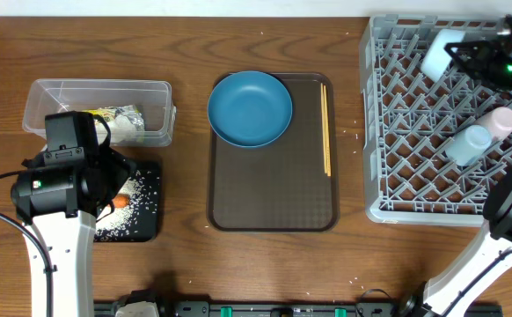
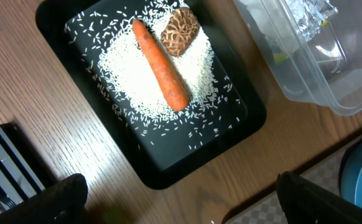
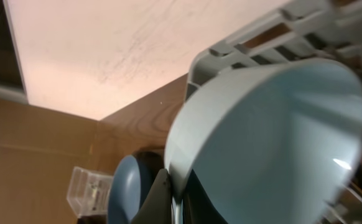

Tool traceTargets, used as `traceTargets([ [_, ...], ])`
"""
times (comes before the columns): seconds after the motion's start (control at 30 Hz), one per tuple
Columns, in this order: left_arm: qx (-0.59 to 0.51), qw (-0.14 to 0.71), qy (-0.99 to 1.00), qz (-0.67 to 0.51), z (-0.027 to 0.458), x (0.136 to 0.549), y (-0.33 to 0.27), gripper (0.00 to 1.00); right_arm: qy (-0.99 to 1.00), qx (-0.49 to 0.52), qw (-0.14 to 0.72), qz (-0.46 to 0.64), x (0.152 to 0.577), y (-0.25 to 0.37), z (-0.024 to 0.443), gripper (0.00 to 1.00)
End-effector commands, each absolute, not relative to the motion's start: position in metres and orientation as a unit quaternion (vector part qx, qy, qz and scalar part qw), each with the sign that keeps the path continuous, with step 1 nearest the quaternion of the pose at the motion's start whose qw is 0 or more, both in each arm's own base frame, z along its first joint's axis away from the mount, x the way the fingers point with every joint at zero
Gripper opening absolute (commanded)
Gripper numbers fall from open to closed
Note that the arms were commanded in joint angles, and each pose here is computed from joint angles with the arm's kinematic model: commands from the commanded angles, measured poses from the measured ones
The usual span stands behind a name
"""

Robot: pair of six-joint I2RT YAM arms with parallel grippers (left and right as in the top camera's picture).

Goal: Sort waste into correct bins and load items into the dishwasher rack
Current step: 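Set the bowl upside down in the rack and release it, then move the right gripper to the blue plate and grasp its rim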

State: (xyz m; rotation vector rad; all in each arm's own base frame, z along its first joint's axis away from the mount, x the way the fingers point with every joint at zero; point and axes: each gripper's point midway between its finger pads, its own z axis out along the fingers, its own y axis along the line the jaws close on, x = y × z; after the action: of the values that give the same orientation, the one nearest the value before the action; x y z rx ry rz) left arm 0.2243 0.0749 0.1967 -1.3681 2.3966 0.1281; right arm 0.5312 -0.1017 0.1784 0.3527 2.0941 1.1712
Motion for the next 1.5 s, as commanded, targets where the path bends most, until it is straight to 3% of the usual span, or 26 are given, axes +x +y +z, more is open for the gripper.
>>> traceTargets([
  [0.0,-0.496,0.186,0.847,0.052,0.195,0.222,0.078,0.98,0.811,0.166,0.344,0.444,0.530,-0.120,0.166,0.01],
  [0.1,-0.496,0.187,0.847,0.051,0.195,0.222,0.078,0.98,0.811,0.177,0.341,0.441,0.526,-0.126,0.166,0.03],
  [0.2,-0.496,0.187,0.847,0.051,0.195,0.222,0.078,0.98,0.813,0.189,0.338,0.434,0.521,-0.132,0.168,0.19],
  [0.27,-0.496,0.187,0.847,0.051,0.195,0.222,0.078,0.98,0.819,0.209,0.330,0.420,0.516,-0.135,0.170,0.35],
  [0.5,-0.496,0.187,0.847,0.051,0.195,0.222,0.078,0.98,0.856,0.288,0.334,0.268,0.479,-0.164,0.206,0.35],
  [0.63,-0.496,0.187,0.847,0.051,0.195,0.222,0.078,0.98,0.857,0.302,0.372,0.190,0.450,-0.171,0.258,0.52],
  [0.77,-0.496,0.187,0.847,0.051,0.195,0.222,0.078,0.98,0.846,0.275,0.424,0.169,0.428,-0.148,0.317,0.53],
  [0.93,-0.496,0.186,0.847,0.052,0.195,0.222,0.078,0.98,0.841,0.170,0.480,0.183,0.413,-0.071,0.379,0.53],
  [1.1,-0.496,0.187,0.847,0.051,0.195,0.222,0.078,0.98,0.853,0.076,0.473,0.207,0.414,0.017,0.386,0.58],
  [1.3,-0.496,0.187,0.847,0.051,0.195,0.222,0.078,0.98,0.879,-0.043,0.435,0.192,0.432,0.131,0.345,0.57],
  [1.47,-0.496,0.187,0.847,0.051,0.195,0.222,0.078,0.98,0.883,-0.205,0.382,0.182,0.446,0.246,0.263,0.61],
])
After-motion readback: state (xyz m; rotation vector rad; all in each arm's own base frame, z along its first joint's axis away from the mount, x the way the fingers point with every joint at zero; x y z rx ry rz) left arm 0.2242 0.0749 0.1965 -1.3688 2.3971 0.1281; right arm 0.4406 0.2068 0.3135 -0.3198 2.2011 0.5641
